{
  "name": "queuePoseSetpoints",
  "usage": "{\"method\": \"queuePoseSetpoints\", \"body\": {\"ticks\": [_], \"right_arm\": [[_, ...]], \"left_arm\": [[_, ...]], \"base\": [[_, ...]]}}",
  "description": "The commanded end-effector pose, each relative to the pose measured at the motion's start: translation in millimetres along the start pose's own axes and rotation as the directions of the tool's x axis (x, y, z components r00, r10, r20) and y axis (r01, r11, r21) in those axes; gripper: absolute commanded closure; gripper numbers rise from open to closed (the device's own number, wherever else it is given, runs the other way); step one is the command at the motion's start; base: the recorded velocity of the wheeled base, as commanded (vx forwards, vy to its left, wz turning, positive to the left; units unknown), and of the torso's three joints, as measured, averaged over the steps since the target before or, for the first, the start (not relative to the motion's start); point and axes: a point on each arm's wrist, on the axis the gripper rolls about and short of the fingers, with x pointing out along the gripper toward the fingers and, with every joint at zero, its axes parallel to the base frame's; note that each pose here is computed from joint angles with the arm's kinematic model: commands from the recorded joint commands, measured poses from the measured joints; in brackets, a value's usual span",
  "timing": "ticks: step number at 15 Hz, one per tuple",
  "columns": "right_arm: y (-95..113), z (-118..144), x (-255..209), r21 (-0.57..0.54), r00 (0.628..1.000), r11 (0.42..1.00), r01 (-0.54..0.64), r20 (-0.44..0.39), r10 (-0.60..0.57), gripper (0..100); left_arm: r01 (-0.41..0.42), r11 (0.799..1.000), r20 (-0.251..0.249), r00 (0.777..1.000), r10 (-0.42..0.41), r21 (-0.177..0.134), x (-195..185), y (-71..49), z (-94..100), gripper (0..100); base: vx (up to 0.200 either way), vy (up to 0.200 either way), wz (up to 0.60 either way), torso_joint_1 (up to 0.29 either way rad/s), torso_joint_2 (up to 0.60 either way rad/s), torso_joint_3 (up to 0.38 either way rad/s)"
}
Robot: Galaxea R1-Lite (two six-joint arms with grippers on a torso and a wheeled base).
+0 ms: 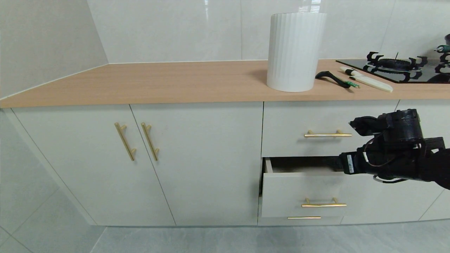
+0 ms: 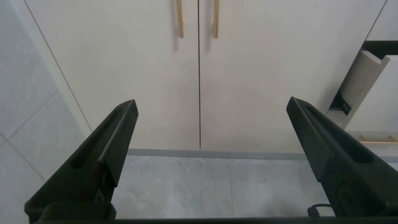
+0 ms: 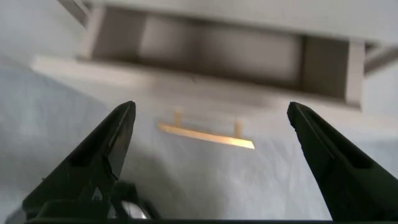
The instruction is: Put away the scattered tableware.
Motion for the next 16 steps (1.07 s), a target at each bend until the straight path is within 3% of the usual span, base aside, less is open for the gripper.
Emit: {"method": "queuePoseSetpoints", "body": {"ticks": [1,6,16], "right_arm": [[11.8,-17.6,41.6,-0.009,0.998,0.998,0.054,-0.022,-0.054,0],[19.4,-34.9,78.9,0.019,0.994,0.994,0.111,-0.02,-0.111,0],[17.2,-35.4,73.3,0.013,0.993,0.993,0.117,-0.032,-0.117,0]], "left_arm": [[0.0,1.0,0.0,1.0,0.0,0.0,0.0,0.0,0.0,0],[0.0,1.0,0.0,1.0,0.0,0.0,0.0,0.0,0.0,0],[0.0,1.0,0.0,1.0,0.0,0.0,0.0,0.0,0.0,0]], "base": [[0.0,0.0,0.0,0.0,0.0,0.0],[0.0,0.0,0.0,0.0,0.0,0.0],[0.0,0.0,0.0,0.0,0.0,0.0]]}}
